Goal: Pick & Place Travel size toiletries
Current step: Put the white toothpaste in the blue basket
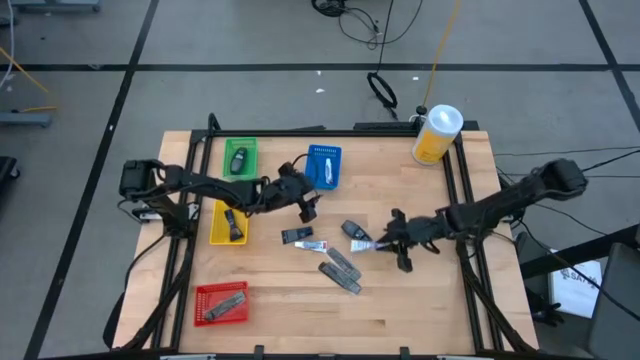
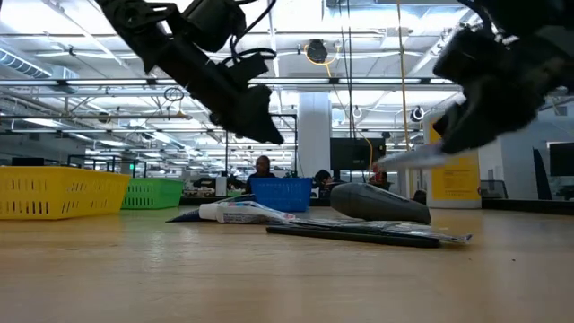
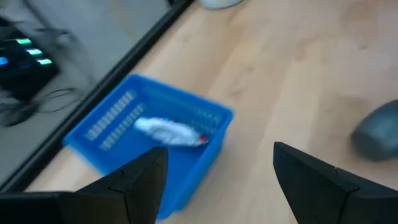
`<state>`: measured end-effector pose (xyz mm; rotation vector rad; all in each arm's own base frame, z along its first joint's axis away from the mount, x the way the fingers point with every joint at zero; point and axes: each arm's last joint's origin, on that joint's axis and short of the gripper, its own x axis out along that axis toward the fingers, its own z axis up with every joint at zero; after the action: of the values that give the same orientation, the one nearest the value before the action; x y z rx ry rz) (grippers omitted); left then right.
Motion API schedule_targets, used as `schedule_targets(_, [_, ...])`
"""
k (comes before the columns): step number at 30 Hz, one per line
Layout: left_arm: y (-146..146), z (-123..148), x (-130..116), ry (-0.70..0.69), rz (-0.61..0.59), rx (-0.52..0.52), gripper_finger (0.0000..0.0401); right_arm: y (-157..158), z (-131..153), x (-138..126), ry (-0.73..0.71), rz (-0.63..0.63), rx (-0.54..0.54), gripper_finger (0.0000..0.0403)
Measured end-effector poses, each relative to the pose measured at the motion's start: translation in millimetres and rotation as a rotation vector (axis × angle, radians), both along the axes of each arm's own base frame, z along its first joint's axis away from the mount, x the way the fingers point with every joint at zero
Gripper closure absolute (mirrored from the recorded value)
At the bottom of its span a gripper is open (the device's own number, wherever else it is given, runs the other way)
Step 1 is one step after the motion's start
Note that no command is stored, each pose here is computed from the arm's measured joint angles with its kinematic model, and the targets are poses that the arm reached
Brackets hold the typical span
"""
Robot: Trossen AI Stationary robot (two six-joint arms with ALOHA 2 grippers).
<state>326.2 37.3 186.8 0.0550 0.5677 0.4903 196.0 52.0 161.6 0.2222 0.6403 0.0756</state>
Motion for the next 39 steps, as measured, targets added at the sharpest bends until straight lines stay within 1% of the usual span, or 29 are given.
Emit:
schedule_targets(4, [-10,-13,-13,0.023,0.144,0.069,0.0119,-29,32,15,-0.031,-0.100,-0.100,0.0334])
schedule_targets(7, [-11,-17,-21,0.014,0.252,0.122,0.0119,-59,51,30,-0.034,-0.205,-0.152,0.0339])
schedule_targets(9, [-9,-13,-28,0.012,0.303,0.155,0.0119,-80,59,41,-0.029,-0.279,-0.169,0.0345])
schedule_targets(11, [-7,-4,-30,-0.036,0.335,0.161,0.0119,-101,63,53,-0.018,-0.322,-0.160,0.0347])
schedule_targets(12, [-6,-2,-33,-0.036,0.340,0.162,0.0119,-110,64,60,-0.007,-0.339,-0.155,0.0346])
schedule_targets(14, [-4,2,-37,-0.038,0.353,0.164,0.0119,-125,65,77,0.042,-0.374,-0.156,0.0342])
schedule_targets(17, [-1,6,-42,-0.031,0.376,0.162,0.0119,-142,65,105,0.150,-0.423,-0.165,0.0341])
schedule_targets(20, [1,5,-43,-0.026,0.395,0.150,0.0119,-157,66,129,0.234,-0.468,-0.187,0.0341])
schedule_targets(22, [2,3,-44,-0.014,0.404,0.143,0.0119,-168,67,146,0.243,-0.488,-0.177,0.0341])
schedule_targets(24, [2,2,-45,-0.010,0.416,0.138,0.0119,-176,64,156,0.273,-0.519,-0.153,0.0338])
schedule_targets(27, [2,1,-47,0.007,0.432,0.144,0.0119,-188,56,168,0.276,-0.565,-0.114,0.0335])
schedule_targets(29, [2,1,-47,0.006,0.433,0.144,0.0119,-192,51,172,0.287,-0.594,-0.090,0.0335])
schedule_targets(32, [2,0,-48,0.015,0.434,0.143,0.0119,-198,44,178,0.256,-0.630,-0.059,0.0334])
schedule_targets(39, [0,-1,-48,0.019,0.432,0.140,0.0119,-202,27,188,0.226,-0.652,0.001,0.0333])
